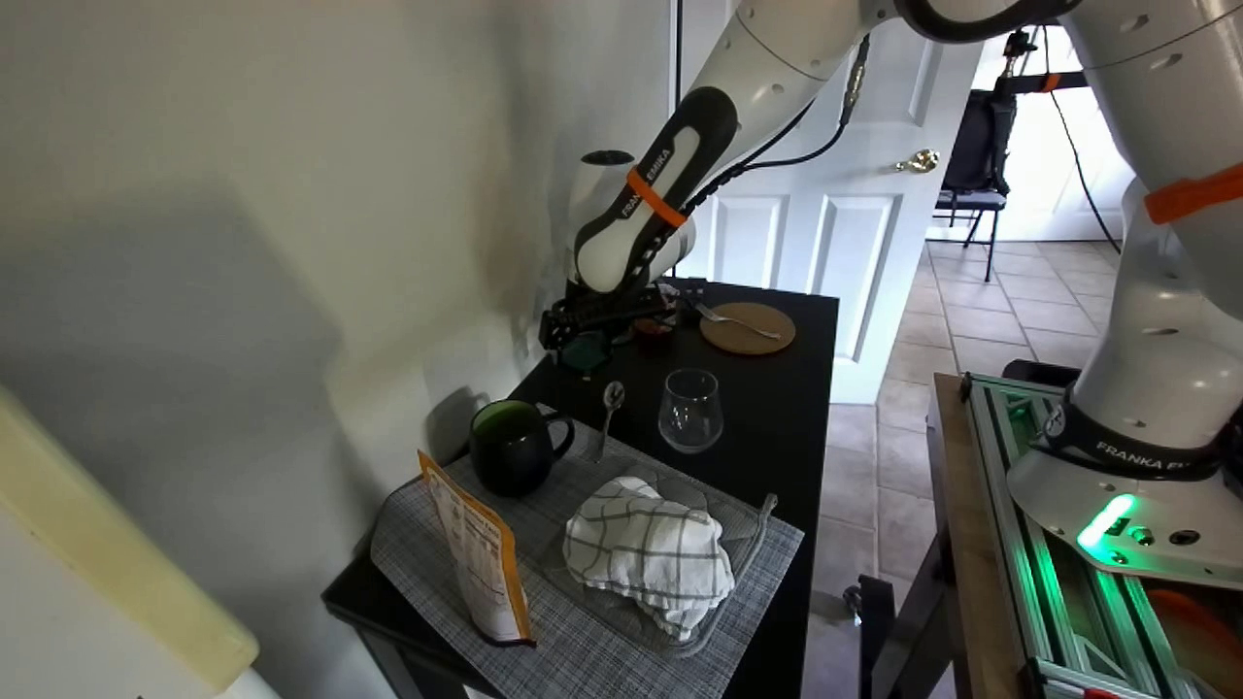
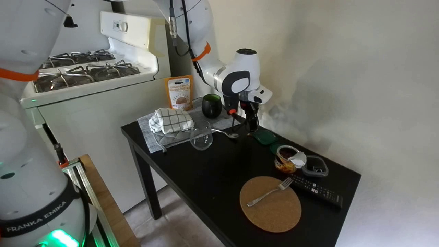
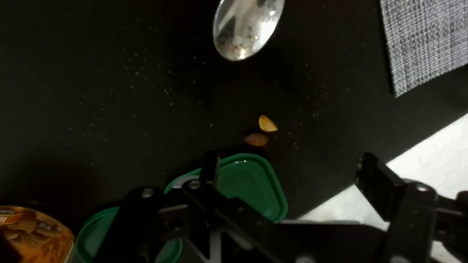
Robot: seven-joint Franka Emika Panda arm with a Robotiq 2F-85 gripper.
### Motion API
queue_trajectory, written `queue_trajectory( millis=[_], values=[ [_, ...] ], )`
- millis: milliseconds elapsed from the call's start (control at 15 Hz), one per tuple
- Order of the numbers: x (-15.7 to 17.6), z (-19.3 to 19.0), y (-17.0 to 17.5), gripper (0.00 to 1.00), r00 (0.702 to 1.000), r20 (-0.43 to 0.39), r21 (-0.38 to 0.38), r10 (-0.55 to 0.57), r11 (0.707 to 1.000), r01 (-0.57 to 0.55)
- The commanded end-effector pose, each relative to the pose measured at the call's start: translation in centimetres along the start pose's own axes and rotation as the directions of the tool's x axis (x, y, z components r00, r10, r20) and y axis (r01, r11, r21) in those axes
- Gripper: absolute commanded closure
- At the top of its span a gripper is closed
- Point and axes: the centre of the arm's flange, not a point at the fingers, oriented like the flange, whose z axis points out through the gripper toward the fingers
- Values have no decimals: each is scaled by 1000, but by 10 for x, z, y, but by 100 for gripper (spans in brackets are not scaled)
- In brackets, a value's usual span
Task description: Put the brown object in the can
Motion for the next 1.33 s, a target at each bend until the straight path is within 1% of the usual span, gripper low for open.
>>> queue_trajectory(
  millis=[0,67,133,200,400,533,600,733,800,1000,1133,1267],
  values=[
    [3,19,-10,5,995,-28,-36,93,995,-94],
    [2,24,-11,8,994,-29,-49,106,993,-107],
    [2,26,-12,7,993,-29,-57,115,992,-116],
    [2,30,-13,9,992,-36,-61,123,990,-125],
    [3,39,-17,10,990,-44,-66,134,988,-137],
    [3,44,-19,15,989,-45,-71,138,987,-141],
    [4,46,-20,18,989,-46,-74,141,987,-144],
    [6,49,-20,30,988,-47,-78,148,985,-151],
    [6,49,-20,49,988,-47,-79,150,985,-154],
    [7,48,-19,73,987,-40,-86,155,984,-158],
    [4,46,-21,85,989,-34,-84,147,985,-149],
    [3,45,-23,80,990,-29,-81,138,987,-140]
  ],
)
